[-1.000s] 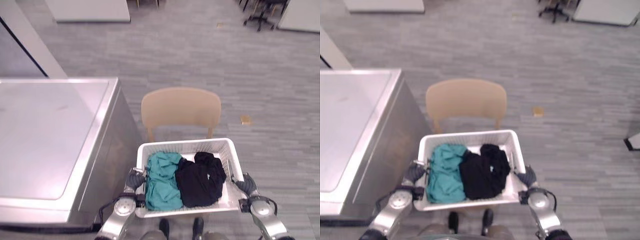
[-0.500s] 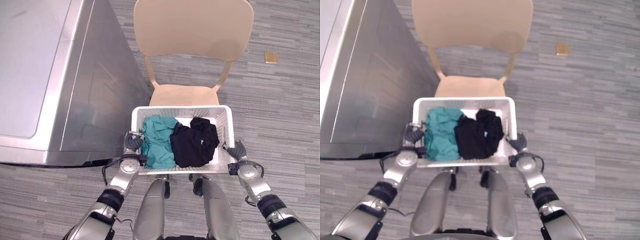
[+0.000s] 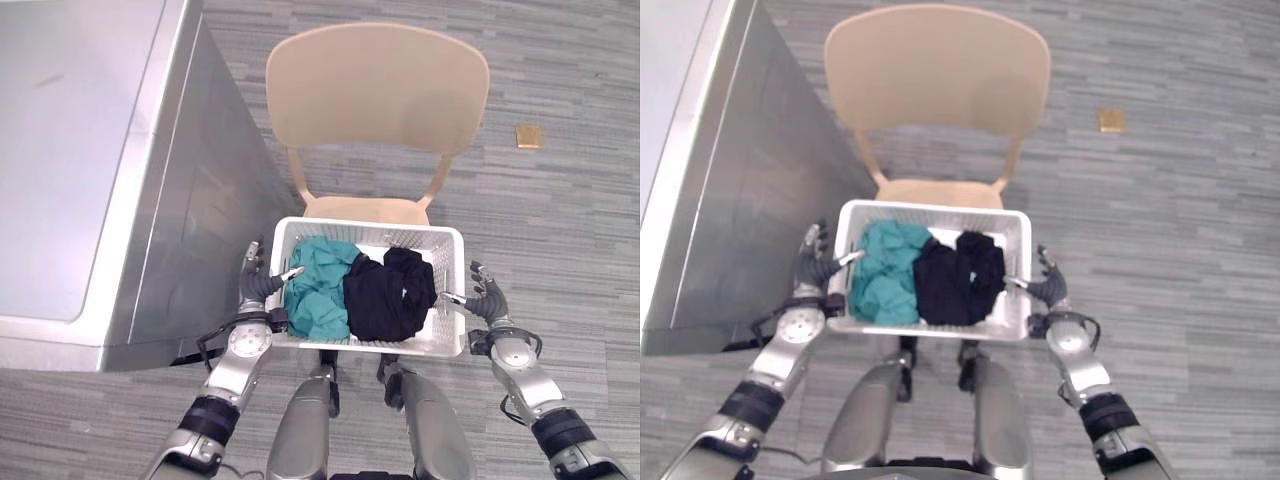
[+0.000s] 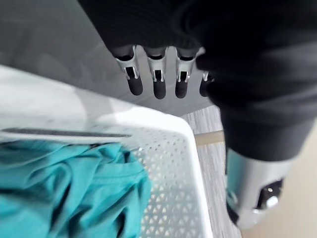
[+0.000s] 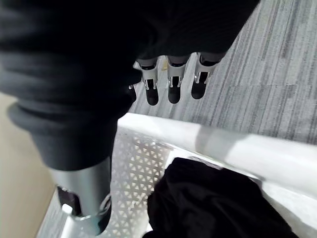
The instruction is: Grab the laundry basket,head to the washer,open it,put in the laundry and shut it.
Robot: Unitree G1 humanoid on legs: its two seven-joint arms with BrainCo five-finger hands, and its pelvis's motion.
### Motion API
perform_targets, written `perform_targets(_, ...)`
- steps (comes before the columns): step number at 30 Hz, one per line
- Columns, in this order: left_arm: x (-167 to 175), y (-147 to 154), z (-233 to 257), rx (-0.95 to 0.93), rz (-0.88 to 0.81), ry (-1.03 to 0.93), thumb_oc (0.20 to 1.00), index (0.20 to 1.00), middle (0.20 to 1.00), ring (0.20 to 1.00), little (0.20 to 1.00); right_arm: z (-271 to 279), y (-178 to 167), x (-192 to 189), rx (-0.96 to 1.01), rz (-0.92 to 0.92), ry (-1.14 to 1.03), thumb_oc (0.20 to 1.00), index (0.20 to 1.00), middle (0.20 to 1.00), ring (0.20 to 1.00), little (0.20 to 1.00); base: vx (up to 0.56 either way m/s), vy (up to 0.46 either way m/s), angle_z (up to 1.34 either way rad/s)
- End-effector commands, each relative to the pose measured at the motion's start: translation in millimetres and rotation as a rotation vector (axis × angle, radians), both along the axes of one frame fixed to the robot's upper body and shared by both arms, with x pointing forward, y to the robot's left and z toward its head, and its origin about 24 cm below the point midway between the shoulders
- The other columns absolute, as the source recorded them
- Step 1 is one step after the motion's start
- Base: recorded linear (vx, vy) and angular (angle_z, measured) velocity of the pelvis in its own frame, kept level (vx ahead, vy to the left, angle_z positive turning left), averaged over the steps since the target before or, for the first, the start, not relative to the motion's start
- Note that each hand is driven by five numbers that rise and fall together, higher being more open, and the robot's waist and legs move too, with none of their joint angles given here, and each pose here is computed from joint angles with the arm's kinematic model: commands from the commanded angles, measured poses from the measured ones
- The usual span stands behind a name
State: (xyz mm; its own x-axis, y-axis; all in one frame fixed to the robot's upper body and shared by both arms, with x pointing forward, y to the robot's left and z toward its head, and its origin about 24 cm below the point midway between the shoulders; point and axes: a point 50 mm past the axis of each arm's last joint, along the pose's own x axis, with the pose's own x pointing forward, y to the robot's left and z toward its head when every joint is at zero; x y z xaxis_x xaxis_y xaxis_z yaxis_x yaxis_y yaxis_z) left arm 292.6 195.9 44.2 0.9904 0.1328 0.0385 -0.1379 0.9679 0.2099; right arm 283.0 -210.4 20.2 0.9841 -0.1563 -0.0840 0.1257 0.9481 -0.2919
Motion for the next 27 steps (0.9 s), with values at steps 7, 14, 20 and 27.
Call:
perform_targets(7, -42.3, 23.9, -14.3, 0.065, -0.076, 0.036, 1.000, 1.000, 1.000, 1.000, 1.000, 6.7, -30.9, -32.3, -0.085, 0.059, -0.031, 1.000, 1.000, 1.000, 1.000, 1.000, 0.06, -0.017, -0.01)
perform_targets(14, -84.4, 33.0, -67.1, -0.032, -0.058, 0.293, 1.000, 1.000, 1.000, 1.000, 1.000, -39.0, -39.2, -67.7, -0.113, 0.044, 0.191, 1.000, 1.000, 1.000, 1.000, 1.000, 0.02, -0.044, 0.05)
perform_targets(20, -122.6, 41.2, -119.8, -0.066, 0.028, 0.555, 1.000, 1.000, 1.000, 1.000, 1.000, -82.4, -28.0, -89.6, -0.046, 0.029, 0.375, 1.000, 1.000, 1.000, 1.000, 1.000, -0.03, -0.070, 0.08)
perform_targets(27, -116.8, 38.9, -132.2, -0.062, 0.079, 0.596, 1.000, 1.000, 1.000, 1.000, 1.000, -95.1, -27.6, -92.2, -0.024, -0.038, 0.421, 1.000, 1.000, 1.000, 1.000, 1.000, -0.19, 0.010, 0.39)
